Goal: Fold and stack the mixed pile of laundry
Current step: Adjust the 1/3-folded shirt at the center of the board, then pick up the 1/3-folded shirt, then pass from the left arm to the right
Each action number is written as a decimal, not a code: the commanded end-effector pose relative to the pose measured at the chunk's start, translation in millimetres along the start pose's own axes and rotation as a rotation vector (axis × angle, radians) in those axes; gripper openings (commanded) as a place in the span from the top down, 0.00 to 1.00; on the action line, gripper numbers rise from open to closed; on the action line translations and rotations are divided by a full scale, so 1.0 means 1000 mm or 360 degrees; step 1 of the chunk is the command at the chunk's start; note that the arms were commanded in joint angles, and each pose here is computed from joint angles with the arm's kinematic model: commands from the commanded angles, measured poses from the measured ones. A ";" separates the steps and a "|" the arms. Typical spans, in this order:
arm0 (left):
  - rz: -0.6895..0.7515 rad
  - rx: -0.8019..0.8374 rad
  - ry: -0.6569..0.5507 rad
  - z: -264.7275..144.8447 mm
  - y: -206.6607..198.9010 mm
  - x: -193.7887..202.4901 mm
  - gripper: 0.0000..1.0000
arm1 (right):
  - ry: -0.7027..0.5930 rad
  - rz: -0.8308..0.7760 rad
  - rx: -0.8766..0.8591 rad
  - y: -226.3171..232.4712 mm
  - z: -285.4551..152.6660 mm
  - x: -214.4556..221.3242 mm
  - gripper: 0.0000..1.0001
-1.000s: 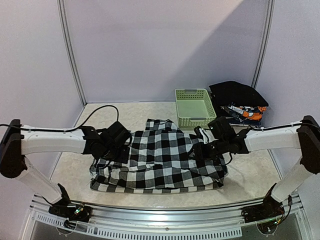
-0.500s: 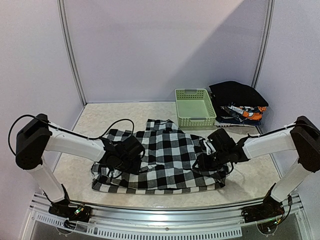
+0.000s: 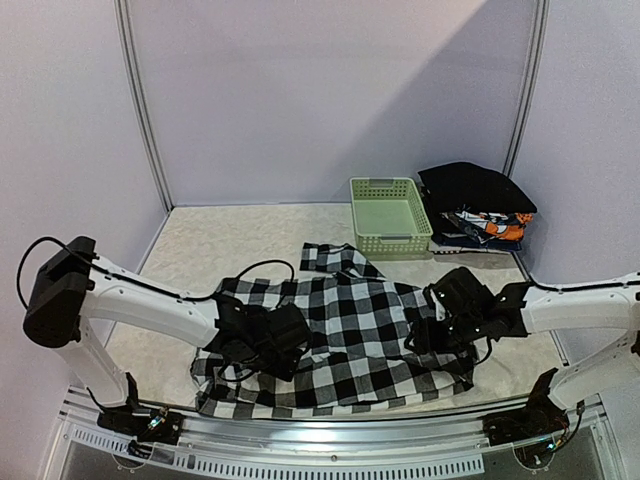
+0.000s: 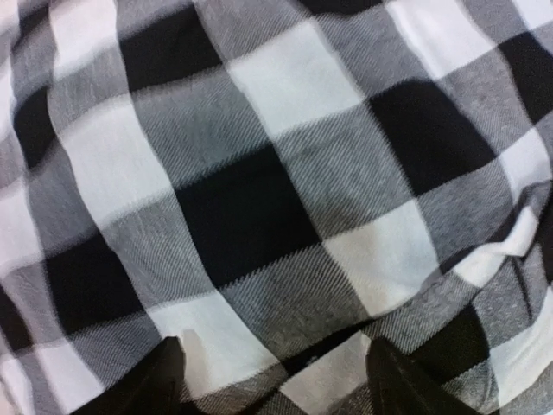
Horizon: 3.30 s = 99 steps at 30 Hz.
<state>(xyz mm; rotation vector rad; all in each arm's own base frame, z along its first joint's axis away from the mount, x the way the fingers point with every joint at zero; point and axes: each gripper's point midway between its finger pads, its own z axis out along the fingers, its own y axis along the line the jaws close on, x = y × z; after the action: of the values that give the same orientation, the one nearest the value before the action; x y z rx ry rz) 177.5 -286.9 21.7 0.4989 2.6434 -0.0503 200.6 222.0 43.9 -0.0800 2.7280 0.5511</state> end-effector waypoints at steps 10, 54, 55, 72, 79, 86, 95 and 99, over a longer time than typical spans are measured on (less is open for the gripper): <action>-0.0003 -0.0223 -0.0299 -0.038 0.092 -0.118 0.12 | -0.0590 -0.0162 0.0105 0.017 -0.059 -0.170 0.01; -0.0244 0.0361 -0.0055 0.150 0.063 -0.290 0.38 | -0.0294 -0.0493 -0.0099 0.054 0.021 -0.193 0.03; -0.0239 0.0326 -0.0048 0.151 0.062 -0.289 0.38 | -0.0294 -0.0494 -0.0097 0.053 0.021 -0.192 0.03; -0.0204 0.0010 -0.0009 0.164 0.059 -0.279 0.71 | -0.0329 -0.0517 -0.0104 0.052 0.009 -0.184 0.03; -0.0138 0.0134 -0.0116 0.130 0.034 -0.299 1.00 | -0.0368 -0.0524 -0.0108 0.054 0.003 -0.189 0.02; -0.0151 0.0396 -0.0328 0.044 0.004 -0.329 1.00 | -0.0493 -0.0612 -0.0154 0.065 -0.012 -0.198 0.02; -0.0313 0.0689 -0.0540 -0.055 -0.020 -0.359 1.00 | -0.0741 -0.0954 -0.0325 0.118 -0.045 -0.201 0.03; -0.0388 0.0788 -0.0557 -0.072 -0.032 -0.360 1.00 | -0.0939 -0.1032 -0.0363 0.134 -0.057 -0.209 0.02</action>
<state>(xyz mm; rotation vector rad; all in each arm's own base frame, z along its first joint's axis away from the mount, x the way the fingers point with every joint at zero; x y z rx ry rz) 451.4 -412.7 246.7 0.3229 2.2855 -0.6945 359.3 309.1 188.3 -0.6694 2.0882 0.5720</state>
